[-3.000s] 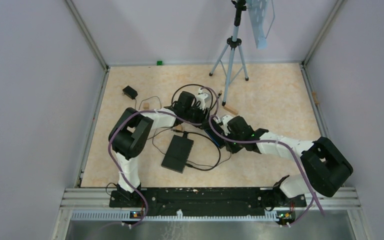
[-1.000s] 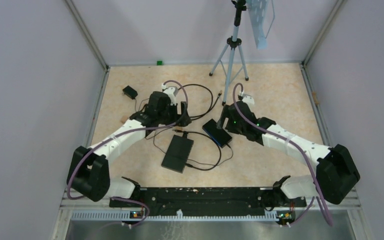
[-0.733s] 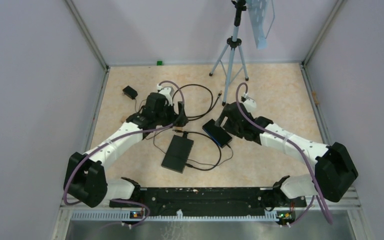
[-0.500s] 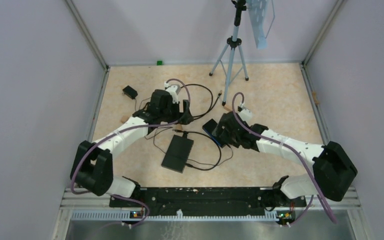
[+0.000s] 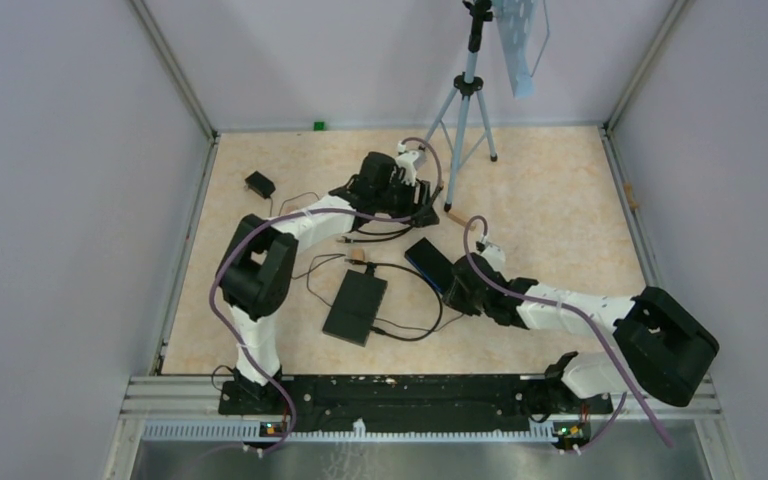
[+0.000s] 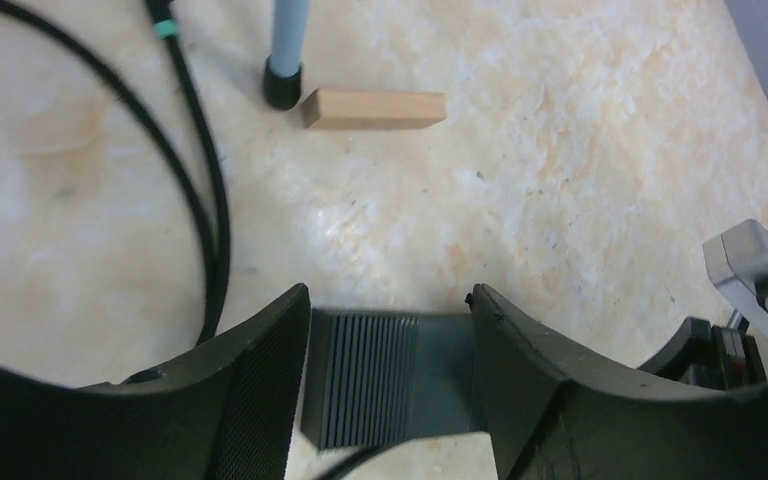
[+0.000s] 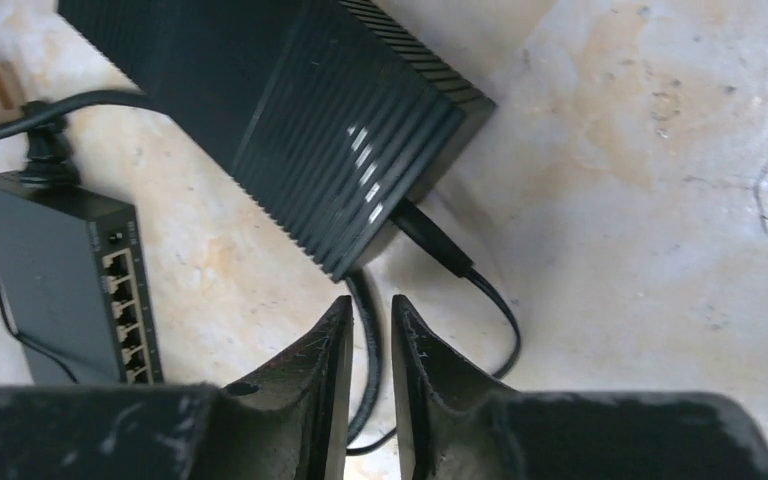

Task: Insert the plug into the switch port
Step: Move the switch port to the center of the board.

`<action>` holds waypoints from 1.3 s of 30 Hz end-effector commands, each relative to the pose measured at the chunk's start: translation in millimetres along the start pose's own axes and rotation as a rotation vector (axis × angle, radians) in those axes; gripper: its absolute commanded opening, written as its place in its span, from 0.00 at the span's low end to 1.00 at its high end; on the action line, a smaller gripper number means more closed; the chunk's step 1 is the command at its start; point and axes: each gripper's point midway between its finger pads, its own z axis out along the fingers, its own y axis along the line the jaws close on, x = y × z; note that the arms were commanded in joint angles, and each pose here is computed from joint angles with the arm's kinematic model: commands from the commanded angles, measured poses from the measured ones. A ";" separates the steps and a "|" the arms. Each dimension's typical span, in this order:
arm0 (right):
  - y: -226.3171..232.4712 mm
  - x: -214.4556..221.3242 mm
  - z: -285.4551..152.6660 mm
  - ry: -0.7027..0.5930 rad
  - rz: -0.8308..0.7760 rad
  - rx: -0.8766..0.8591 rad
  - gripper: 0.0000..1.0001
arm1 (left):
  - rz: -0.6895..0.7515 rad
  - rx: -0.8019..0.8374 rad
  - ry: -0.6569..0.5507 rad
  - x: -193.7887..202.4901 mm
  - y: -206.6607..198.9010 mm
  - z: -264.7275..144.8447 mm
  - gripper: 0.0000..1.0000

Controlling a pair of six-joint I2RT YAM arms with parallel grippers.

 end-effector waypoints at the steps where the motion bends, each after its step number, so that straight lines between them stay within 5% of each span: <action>1: 24.9 -8.0 -0.9 -0.034 -0.033 -0.098 0.17 | 0.070 0.092 -0.019 -11.9 -16.4 31.0 0.64; 11: -16.9 -5.1 13.3 -0.055 -0.070 0.084 0.06 | 0.075 0.093 0.126 37.3 -11.7 73.1 0.38; 23: -31.2 -40.9 28.6 -0.114 -0.064 0.134 0.03 | 0.047 -0.057 0.218 103.4 19.7 40.4 0.32; 39: 77.8 -124.3 86.1 -0.205 -0.426 -0.104 0.04 | -0.078 -0.302 0.177 112.9 57.1 -14.6 0.33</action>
